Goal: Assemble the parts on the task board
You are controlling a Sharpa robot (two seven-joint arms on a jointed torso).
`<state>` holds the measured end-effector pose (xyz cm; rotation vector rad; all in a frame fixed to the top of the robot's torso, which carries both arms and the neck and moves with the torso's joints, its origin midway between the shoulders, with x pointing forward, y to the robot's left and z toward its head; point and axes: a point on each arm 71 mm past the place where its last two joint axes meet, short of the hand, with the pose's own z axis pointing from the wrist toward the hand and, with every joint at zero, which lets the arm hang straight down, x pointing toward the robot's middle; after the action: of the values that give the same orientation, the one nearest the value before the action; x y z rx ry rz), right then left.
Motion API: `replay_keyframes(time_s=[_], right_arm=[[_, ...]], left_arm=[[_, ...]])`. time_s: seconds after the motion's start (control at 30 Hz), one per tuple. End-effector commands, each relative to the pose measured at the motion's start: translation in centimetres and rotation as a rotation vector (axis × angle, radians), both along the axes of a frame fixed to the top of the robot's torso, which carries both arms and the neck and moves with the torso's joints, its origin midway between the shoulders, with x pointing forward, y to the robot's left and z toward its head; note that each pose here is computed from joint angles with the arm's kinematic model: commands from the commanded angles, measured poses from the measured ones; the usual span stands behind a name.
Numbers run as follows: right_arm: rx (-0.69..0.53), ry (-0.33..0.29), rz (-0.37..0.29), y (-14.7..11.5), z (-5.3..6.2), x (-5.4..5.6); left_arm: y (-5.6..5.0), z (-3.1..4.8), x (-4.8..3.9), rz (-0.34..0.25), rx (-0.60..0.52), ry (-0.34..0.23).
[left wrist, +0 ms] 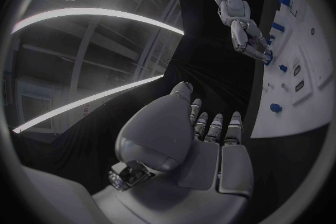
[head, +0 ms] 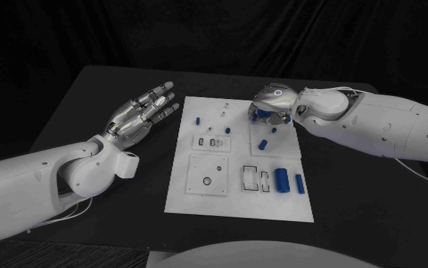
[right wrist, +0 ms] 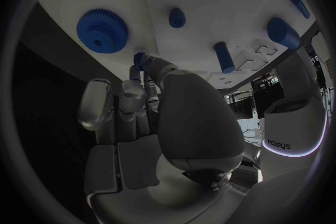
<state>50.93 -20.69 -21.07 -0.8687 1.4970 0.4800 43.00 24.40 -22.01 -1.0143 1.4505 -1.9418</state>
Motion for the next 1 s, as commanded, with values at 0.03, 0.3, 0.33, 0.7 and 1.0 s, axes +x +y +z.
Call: replay_keyframes(time_s=[0.03,0.3,0.33,0.7,1.0], right_arm=[[0.063,-0.057,0.04,0.6,1.3,-0.2],[0.094,-0.099,0.067,2.3,3.8,0.7],[0.094,-0.102,0.069,2.6,4.0,0.9],[0.055,-0.099,0.045,4.3,4.3,3.1],[0.047,-0.071,-0.002,4.7,4.1,4.5]], left_arm=[[0.1,0.62,-0.02,0.005,-0.046,-0.054],[0.1,0.6,-0.04,0.005,-0.043,-0.051],[0.1,0.61,-0.04,0.005,-0.043,-0.051],[-0.1,0.89,-0.32,-0.015,0.015,-0.137],[-0.1,0.9,-0.38,-0.025,0.03,-0.153]])
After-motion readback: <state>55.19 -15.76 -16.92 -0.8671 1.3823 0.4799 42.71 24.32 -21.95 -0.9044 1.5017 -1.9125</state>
